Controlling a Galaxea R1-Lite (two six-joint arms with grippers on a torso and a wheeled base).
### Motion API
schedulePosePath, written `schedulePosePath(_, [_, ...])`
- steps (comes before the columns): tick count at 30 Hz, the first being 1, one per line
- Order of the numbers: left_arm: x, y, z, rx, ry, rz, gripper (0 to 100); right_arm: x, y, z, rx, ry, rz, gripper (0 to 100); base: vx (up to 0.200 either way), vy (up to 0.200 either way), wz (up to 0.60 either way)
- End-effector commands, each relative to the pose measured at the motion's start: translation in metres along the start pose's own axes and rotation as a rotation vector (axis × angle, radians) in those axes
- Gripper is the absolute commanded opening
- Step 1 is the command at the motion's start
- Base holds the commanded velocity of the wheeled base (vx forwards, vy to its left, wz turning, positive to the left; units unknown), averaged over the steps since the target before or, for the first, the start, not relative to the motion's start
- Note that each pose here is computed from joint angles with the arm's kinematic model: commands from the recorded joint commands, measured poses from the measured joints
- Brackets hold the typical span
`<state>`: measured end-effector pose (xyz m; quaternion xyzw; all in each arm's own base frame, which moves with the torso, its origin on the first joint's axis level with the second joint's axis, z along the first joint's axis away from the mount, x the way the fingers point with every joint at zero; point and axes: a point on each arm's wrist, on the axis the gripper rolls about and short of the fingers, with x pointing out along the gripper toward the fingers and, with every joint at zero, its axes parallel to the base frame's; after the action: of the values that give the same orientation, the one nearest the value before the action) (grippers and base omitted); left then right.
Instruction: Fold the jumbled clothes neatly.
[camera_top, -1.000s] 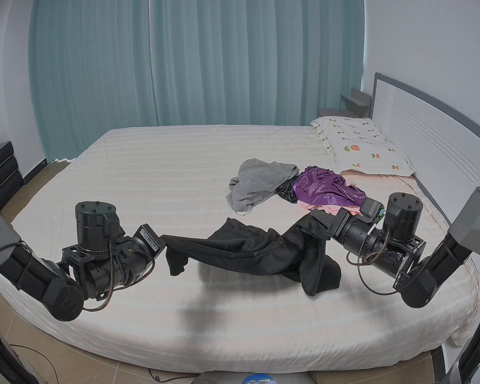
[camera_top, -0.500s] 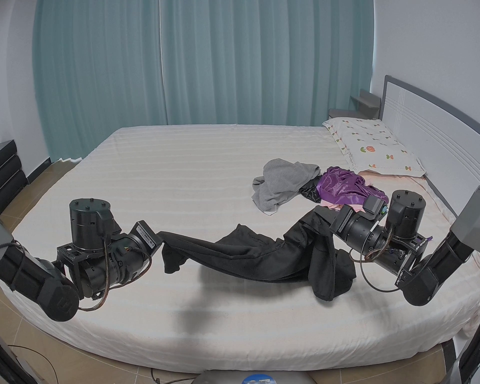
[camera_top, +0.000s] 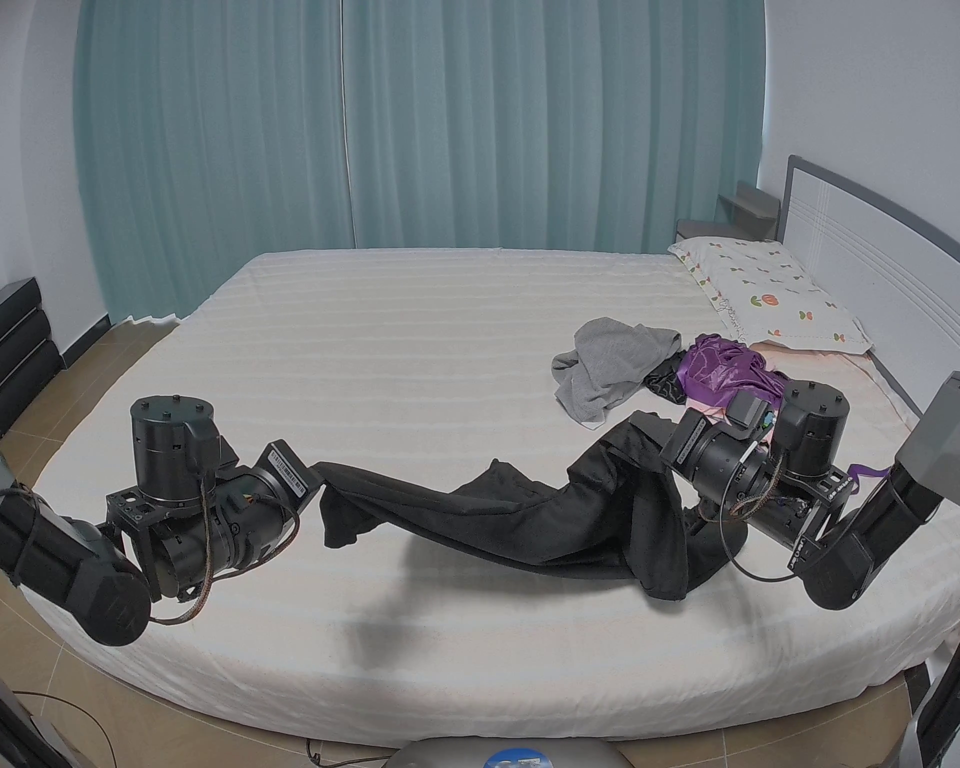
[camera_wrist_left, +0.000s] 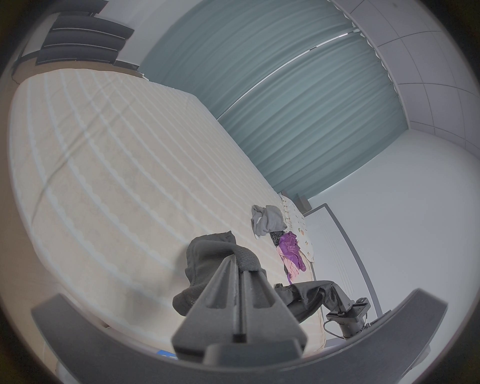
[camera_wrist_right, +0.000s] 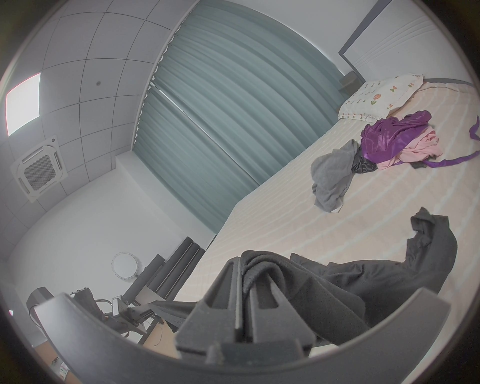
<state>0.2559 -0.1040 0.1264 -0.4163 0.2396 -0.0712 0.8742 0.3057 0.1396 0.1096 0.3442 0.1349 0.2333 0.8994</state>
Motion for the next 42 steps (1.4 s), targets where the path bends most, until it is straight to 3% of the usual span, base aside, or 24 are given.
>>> schedulePosePath(1, [-0.001, -0.001, 0.0, 0.001, 0.0, -0.004, 0, 0.002, -0.002, -0.001, 0.001, 0.004, -0.003, 0, 0.0, 0.2, 0.0])
schedulePosePath(13, [-0.001, -0.001, -0.002, 0.003, 0.006, -0.002, 0, 0.002, 0.005, -0.002, -0.01, -0.008, 0.024, 0, 0.0, 0.2, 0.0])
schedulePosePath(28, [-0.015, 0.002, -0.008, 0.015, 0.022, -0.002, 0, -0.02, 0.013, -0.005, -0.007, -0.007, 0.005, 0, 0.0, 0.0, 0.0])
schedulePosePath(33, [-0.024, 0.0, -0.012, 0.025, 0.026, -0.009, 0, -0.034, 0.019, -0.009, -0.007, 0.007, 0.006, 0, -0.2, 0.0, 0.0])
schedulePosePath(42, [-0.068, -0.011, -0.004, 0.03, 0.013, -0.047, 0, -0.077, 0.044, 0.015, -0.019, -0.103, 0.048, 0, -0.156, 0.0, 0.0])
